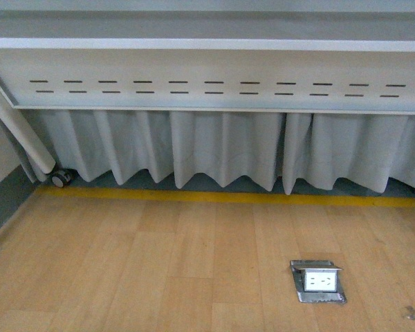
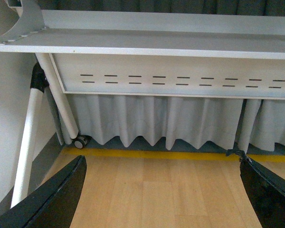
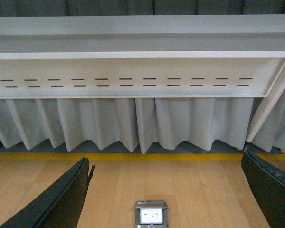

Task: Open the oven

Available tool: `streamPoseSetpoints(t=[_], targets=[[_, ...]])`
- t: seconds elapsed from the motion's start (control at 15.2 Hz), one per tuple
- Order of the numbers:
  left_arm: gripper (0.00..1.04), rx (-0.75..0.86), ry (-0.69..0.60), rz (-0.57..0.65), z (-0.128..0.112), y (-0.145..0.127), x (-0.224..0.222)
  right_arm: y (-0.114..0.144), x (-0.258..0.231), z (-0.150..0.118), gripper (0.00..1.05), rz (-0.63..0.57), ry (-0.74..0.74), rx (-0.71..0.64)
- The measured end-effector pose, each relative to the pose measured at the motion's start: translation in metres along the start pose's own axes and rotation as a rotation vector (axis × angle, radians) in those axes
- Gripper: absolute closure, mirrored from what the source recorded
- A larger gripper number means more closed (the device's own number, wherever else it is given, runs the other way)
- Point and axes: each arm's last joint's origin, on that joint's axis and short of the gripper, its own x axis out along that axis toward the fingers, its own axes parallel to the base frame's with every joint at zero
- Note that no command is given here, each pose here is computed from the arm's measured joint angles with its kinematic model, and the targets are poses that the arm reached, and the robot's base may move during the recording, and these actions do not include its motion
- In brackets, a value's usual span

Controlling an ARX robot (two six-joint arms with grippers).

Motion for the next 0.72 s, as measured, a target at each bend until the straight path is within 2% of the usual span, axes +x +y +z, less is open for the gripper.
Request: streamPoseSetpoints(t=[0.72], targets=[[0.07,0.000,0.000,0.000,-0.0001,0.0000,0.0000,0.0000,0.0000,0.0000,0.06,0.000,0.000,0.000]])
